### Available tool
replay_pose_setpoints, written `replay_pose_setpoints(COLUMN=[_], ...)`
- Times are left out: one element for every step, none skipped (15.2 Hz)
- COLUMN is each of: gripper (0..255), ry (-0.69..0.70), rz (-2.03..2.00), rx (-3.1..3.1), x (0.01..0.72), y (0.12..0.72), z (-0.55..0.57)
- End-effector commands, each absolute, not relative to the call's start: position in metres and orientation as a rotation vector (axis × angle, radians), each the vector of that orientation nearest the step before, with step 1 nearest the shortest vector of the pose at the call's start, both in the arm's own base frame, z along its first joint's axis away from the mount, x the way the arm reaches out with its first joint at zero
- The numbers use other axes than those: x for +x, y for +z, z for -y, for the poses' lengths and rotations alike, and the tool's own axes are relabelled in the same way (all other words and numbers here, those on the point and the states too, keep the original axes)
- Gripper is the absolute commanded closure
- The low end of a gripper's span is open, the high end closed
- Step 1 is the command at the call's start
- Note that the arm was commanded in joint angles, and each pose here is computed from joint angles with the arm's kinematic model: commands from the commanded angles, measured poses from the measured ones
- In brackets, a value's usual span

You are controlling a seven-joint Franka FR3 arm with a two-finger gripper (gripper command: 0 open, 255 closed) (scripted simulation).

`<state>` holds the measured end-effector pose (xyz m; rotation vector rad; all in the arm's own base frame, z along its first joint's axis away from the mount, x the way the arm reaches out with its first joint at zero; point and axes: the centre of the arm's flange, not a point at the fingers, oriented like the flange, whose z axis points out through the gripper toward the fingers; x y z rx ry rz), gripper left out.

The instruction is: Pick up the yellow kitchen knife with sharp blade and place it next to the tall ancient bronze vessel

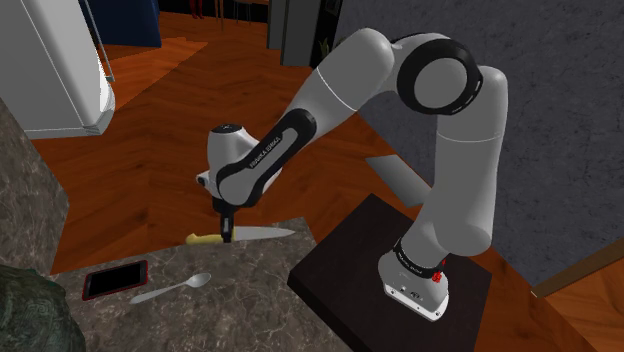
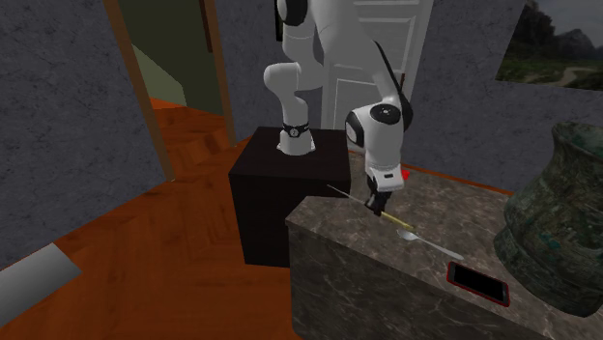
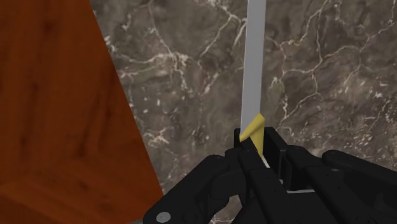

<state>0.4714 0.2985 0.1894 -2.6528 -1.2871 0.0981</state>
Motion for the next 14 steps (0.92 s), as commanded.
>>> replay_pose_setpoints(gripper=[255,255,255,255,255,255,255,255,255,255,255,255,255,255], ry=[0.099,0.099,0.099,0.099,0.099,0.099,0.099,0.099,0.099,0.099,0.099,0.099,0.099,0.099], rz=[1.287,1.287,1.287,1.287,1.287,1.287,1.287,1.287,1.287,1.287,1.287,1.287,1.287,1.287], rx=[-2.653,-2.653,-2.653,-2.653,-2.653,-2.653,-2.653,-2.653,-2.653,-2.653,-2.653,-2.653,-2.653,-2.653], x=[0.471,0.471,0.471,0.471,0.471,0.471,0.471,0.471,0.471,0.471,0.471,0.471,0.471,0.471], y=[0.201,0.206,0.211,0.216,0.222,0.227,0.232,0.238,0.243,0.248,0.253,0.259,0.264,0.269], z=[-0.299,-0.299,-0.299,-0.299,-0.299,-0.299,-0.299,-0.299,-0.299,-0.299,-0.299,-0.299,-0.299,-0.299])
